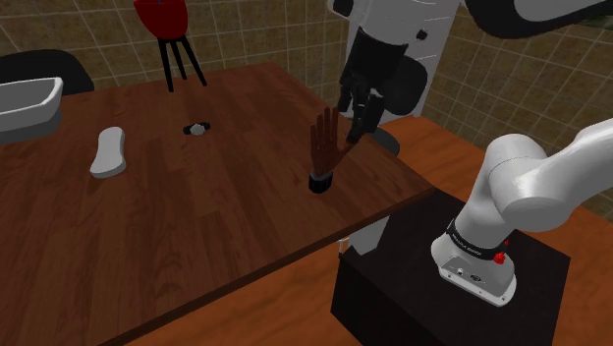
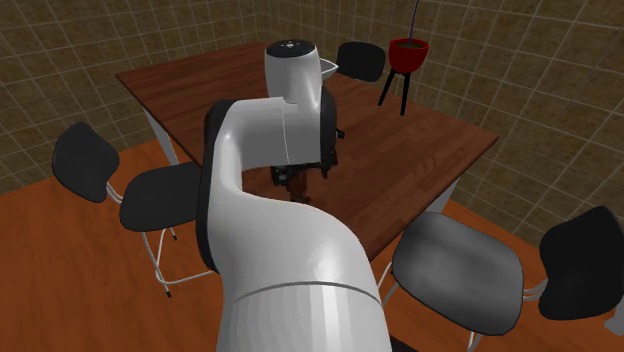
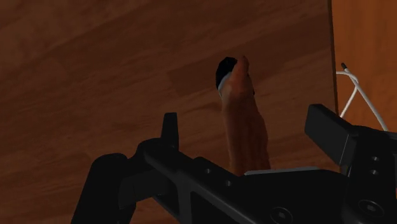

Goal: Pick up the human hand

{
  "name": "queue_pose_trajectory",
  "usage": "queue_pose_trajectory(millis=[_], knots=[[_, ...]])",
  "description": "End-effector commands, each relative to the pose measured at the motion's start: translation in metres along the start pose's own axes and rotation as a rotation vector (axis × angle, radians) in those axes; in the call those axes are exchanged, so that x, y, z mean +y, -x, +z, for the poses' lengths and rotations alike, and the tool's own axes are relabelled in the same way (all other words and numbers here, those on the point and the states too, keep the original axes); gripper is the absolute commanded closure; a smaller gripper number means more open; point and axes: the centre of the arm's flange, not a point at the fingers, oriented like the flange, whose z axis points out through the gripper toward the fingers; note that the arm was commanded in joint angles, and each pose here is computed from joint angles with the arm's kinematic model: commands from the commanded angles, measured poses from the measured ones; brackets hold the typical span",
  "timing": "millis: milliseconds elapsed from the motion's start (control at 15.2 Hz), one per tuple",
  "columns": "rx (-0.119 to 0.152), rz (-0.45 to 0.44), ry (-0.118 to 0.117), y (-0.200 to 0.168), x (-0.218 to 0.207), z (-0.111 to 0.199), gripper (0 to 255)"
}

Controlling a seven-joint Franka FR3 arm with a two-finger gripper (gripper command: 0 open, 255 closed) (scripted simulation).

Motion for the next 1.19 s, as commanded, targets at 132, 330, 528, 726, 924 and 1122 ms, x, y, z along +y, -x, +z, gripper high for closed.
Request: queue_pose_trajectory(millis=[132,330,528,726,924,1122], knots=[[0.003,-0.012,0.0,0.004,-0.005,0.019,0],[0.003,-0.012,0.0,0.006,-0.007,0.032,0],[0.003,-0.012,0.0,0.006,-0.006,0.033,255],[0.003,-0.012,0.0,0.005,-0.006,0.033,255],[0.003,-0.012,0.0,0.005,-0.007,0.032,255],[0.003,-0.012,0.0,0.005,-0.006,0.027,255]])
